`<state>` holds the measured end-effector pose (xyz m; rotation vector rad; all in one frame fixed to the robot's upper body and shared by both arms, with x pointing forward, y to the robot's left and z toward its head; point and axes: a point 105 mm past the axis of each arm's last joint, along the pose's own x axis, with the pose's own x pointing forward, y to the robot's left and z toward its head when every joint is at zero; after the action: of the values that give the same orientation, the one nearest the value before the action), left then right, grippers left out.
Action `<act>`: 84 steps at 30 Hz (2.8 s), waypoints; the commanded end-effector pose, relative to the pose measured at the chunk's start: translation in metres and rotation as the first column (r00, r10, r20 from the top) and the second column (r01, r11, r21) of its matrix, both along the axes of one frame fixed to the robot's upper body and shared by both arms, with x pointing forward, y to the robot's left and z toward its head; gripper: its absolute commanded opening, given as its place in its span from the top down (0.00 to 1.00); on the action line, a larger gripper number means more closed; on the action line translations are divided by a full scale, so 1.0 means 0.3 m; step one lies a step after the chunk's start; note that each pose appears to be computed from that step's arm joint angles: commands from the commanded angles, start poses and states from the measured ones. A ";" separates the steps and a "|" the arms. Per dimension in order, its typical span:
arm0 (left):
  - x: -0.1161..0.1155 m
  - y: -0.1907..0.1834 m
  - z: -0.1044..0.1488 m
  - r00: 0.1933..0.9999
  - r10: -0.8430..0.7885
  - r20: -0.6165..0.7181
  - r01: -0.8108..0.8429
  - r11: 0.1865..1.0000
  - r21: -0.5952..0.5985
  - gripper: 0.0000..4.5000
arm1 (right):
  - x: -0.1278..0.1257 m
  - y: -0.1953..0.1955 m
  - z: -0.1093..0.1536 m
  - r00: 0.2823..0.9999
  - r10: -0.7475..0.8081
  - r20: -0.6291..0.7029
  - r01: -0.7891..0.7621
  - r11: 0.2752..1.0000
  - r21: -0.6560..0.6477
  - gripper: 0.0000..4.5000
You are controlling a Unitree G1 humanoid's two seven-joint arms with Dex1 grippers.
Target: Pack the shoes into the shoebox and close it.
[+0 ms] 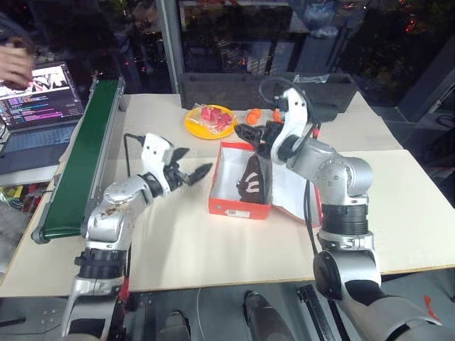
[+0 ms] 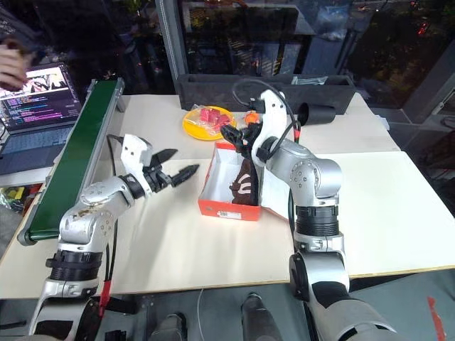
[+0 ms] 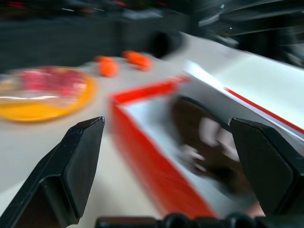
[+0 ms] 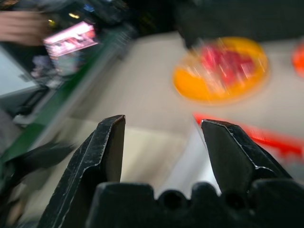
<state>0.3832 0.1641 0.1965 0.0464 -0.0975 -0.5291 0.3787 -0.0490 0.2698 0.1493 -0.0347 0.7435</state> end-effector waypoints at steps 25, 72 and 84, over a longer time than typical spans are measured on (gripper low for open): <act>0.021 0.543 -0.171 0.750 0.646 -0.139 -0.634 0.763 0.126 0.00 | -0.245 0.118 -0.296 0.911 0.343 0.230 -0.224 0.878 -0.423 0.01; 0.020 0.728 0.029 0.561 0.817 -0.135 -0.773 0.575 0.267 0.00 | -0.201 0.048 -0.351 0.983 0.125 0.137 -0.069 0.933 -0.353 0.01; 0.020 0.677 -0.131 0.561 0.782 -0.274 -0.739 0.621 0.259 0.24 | -0.197 0.037 -0.336 0.984 0.109 0.142 -0.055 0.938 -0.343 0.00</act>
<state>0.3879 0.3704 0.1518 0.1139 0.3433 0.3713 0.3222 -0.0384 0.1519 -0.2413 0.0133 0.8404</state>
